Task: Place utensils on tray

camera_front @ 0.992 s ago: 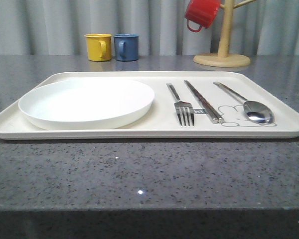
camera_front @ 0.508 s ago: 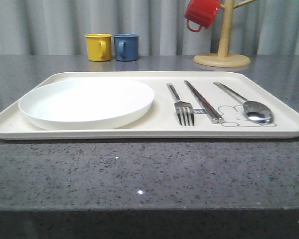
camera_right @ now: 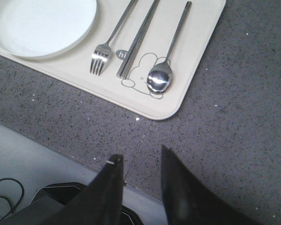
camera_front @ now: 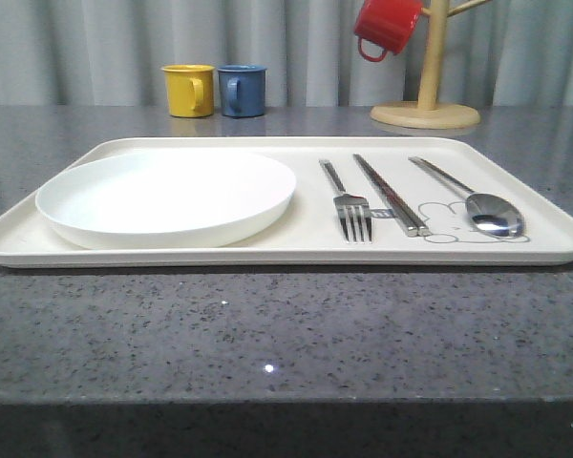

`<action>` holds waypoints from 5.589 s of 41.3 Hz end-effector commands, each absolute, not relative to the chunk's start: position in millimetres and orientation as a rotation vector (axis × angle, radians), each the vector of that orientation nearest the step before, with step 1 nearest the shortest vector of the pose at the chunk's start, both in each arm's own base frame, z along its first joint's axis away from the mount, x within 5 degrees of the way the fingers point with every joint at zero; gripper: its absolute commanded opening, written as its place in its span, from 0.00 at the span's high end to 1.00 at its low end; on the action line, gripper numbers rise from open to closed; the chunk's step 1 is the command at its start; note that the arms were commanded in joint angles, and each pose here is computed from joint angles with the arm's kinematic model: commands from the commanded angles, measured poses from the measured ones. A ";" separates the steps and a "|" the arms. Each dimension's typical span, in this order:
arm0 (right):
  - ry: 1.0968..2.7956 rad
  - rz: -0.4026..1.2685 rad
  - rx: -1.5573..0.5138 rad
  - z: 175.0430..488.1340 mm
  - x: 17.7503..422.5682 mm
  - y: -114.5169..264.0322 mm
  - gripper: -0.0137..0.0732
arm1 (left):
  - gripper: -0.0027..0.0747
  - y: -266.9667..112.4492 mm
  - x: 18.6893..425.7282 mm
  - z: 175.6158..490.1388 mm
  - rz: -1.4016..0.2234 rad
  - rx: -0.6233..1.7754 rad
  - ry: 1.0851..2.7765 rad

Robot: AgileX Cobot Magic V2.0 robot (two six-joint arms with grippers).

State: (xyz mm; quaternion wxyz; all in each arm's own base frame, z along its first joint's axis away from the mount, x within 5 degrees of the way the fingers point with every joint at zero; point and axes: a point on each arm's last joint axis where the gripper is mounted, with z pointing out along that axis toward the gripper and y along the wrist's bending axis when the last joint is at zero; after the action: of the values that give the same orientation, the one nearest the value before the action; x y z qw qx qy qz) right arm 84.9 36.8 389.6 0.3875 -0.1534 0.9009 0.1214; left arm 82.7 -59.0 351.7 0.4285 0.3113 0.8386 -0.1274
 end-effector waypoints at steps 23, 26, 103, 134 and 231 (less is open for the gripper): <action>2.213 0.306 -0.386 399.9 86.5 36.9 0.92 | 0.49 -61.4 84.8 365.2 -0.350 0.738 2.005; 2.213 0.306 -0.386 399.9 86.5 36.9 0.92 | 0.49 -61.4 84.8 365.2 -0.350 0.738 2.005; 2.213 0.306 -0.386 399.9 86.4 36.9 0.92 | 0.99 1.0 57.7 218.8 0.061 0.031 1.486; 2.214 0.306 -0.386 399.9 86.4 36.9 0.92 | 0.99 -2.6 53.7 212.5 0.016 0.086 1.458; 1.510 0.067 0.033 203.6 55.3 1.3 0.92 | 0.99 -3.1 53.7 212.5 0.009 0.092 1.457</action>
State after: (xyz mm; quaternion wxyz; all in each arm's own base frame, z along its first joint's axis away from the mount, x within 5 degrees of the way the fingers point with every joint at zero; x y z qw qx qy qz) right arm 56.6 2.7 194.3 0.6902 0.0118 0.7227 0.0356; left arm 56.3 -3.6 203.0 0.7076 0.0491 0.7049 0.0081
